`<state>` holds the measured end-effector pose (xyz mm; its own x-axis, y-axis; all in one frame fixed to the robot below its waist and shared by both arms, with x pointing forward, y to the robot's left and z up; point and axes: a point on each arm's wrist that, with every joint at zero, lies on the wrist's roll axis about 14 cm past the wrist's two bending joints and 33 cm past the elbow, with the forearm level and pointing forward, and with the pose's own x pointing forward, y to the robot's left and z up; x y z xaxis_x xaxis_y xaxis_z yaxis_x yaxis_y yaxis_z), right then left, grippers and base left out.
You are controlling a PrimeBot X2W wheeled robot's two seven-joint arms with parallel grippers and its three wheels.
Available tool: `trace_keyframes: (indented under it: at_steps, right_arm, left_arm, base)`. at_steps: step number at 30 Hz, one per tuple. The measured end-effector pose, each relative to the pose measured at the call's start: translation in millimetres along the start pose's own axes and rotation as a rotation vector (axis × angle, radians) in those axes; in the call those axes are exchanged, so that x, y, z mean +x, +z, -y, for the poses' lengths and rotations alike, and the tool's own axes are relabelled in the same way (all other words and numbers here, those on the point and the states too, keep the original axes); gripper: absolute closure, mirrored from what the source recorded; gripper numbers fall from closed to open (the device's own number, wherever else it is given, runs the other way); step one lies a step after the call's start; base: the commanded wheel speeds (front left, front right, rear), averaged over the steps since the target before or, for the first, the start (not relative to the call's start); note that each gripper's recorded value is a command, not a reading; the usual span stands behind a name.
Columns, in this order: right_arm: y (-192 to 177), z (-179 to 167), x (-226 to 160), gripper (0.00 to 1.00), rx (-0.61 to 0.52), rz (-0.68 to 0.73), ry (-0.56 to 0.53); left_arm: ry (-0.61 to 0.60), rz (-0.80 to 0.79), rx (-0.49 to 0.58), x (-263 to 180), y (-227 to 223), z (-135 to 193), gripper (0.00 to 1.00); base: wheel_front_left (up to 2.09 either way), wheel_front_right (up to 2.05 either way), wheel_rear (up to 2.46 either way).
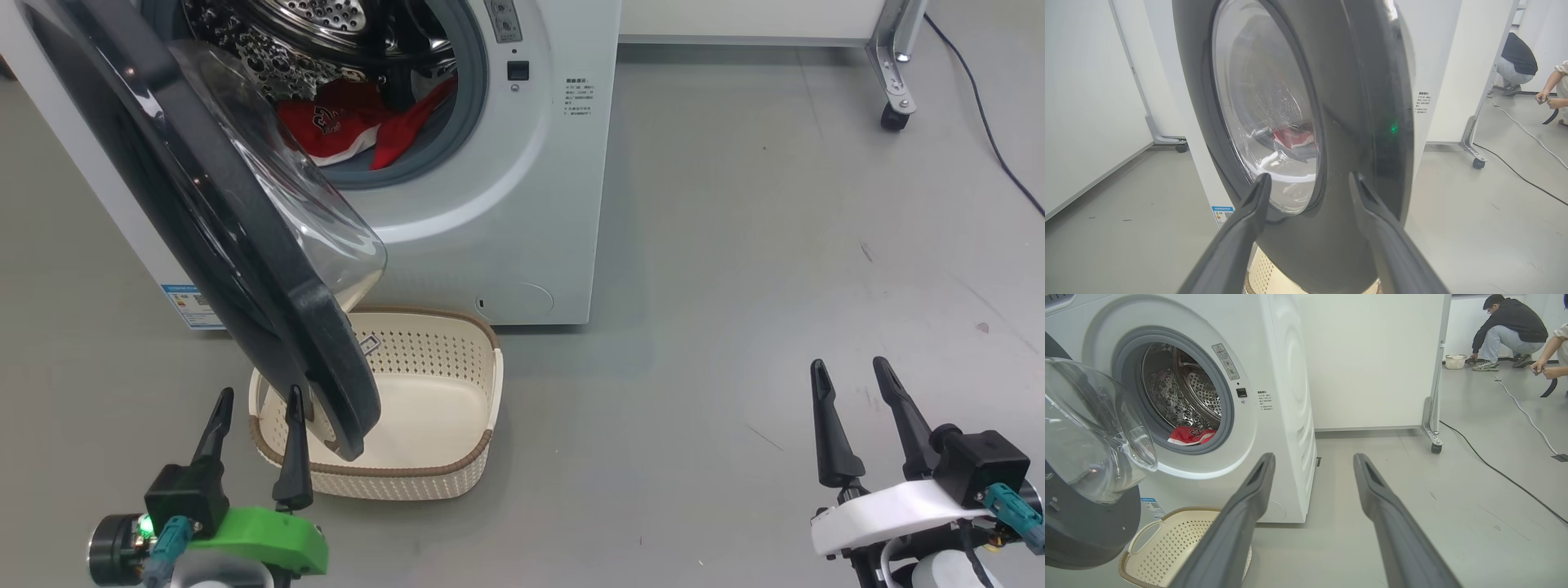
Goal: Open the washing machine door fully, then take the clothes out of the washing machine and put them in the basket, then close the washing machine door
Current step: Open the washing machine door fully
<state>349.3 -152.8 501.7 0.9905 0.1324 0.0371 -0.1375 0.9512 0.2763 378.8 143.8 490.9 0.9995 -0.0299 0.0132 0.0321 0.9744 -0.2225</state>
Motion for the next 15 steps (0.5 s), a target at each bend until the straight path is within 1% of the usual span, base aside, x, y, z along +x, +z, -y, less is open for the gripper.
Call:
trace_keyframes:
  at_steps: [15]
  right_arm:
    - [1.5, -1.5, 1.3, 0.0, 0.001, 0.012, 0.007]
  left_arm:
    - [0.002, -0.005, -0.003, -0.8, -1.8, -1.7, 0.0]
  base:
    - [0.0, 0.0, 0.0]
